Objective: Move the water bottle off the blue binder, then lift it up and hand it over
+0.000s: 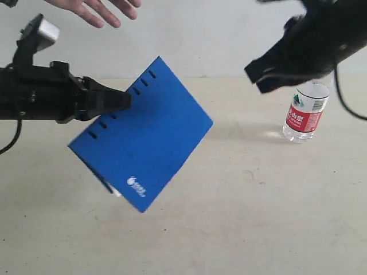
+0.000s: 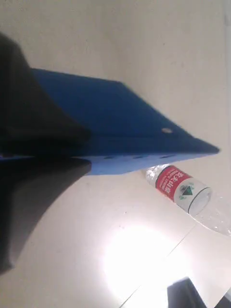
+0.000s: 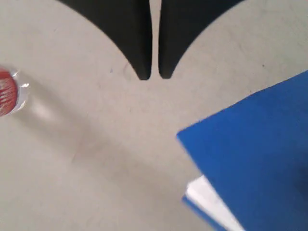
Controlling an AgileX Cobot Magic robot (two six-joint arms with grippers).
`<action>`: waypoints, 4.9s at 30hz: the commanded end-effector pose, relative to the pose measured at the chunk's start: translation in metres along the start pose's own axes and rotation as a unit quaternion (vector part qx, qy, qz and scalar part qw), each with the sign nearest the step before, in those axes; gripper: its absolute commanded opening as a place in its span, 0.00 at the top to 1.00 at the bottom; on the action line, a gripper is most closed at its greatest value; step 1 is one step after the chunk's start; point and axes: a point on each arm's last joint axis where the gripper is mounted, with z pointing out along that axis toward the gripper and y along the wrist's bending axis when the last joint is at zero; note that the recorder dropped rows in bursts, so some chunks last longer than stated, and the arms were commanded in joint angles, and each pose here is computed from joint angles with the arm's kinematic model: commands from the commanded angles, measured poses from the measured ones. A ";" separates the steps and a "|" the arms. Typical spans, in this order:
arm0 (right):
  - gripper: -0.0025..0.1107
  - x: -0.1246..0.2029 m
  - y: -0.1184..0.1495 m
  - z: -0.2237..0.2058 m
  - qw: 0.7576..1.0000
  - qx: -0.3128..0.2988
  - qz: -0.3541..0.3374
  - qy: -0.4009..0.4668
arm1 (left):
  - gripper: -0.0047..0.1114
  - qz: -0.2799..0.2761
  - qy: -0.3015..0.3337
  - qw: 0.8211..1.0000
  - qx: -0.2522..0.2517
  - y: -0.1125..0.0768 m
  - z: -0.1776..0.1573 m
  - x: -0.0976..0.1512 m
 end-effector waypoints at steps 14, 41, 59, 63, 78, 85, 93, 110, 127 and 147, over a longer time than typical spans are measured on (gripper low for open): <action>0.98 0.045 0.009 -0.172 0.964 0.224 -0.058 -0.130 | 0.92 0.052 -0.098 0.993 -0.042 -0.067 -0.101 0.050; 0.98 0.130 0.004 -0.206 0.917 0.357 0.060 -0.168 | 0.92 0.027 -0.223 0.944 -0.241 -0.064 -0.160 0.067; 0.98 0.246 0.040 -0.276 0.880 0.338 0.135 -0.305 | 0.92 0.235 -0.309 0.888 -0.245 -0.120 -0.225 0.088; 0.98 0.262 0.045 -0.282 0.858 0.326 0.147 -0.370 | 0.92 0.176 -0.284 0.897 -0.289 -0.097 -0.213 0.103; 0.98 0.230 0.039 -0.145 0.844 0.143 0.134 -0.500 | 0.92 0.090 -0.219 0.923 -0.303 -0.073 -0.192 0.129; 0.98 0.256 0.031 -0.072 0.878 0.116 0.176 -0.430 | 0.92 0.059 -0.203 0.901 -0.379 -0.058 -0.196 0.138; 0.98 0.277 0.027 -0.041 0.891 0.111 0.227 -0.376 | 0.92 0.052 -0.197 0.888 -0.413 -0.043 -0.189 0.153; 0.98 0.276 0.022 -0.045 0.889 0.157 0.184 -0.389 | 0.92 0.071 -0.205 0.900 -0.377 -0.040 -0.174 0.165; 0.98 0.288 0.013 -0.042 0.864 0.181 0.306 -0.356 | 0.92 0.016 -0.249 0.905 -0.345 -0.043 -0.174 0.162; 0.98 0.283 0.004 -0.062 0.841 0.438 0.024 -0.316 | 0.92 0.016 -0.249 0.905 -0.345 -0.043 -0.174 0.162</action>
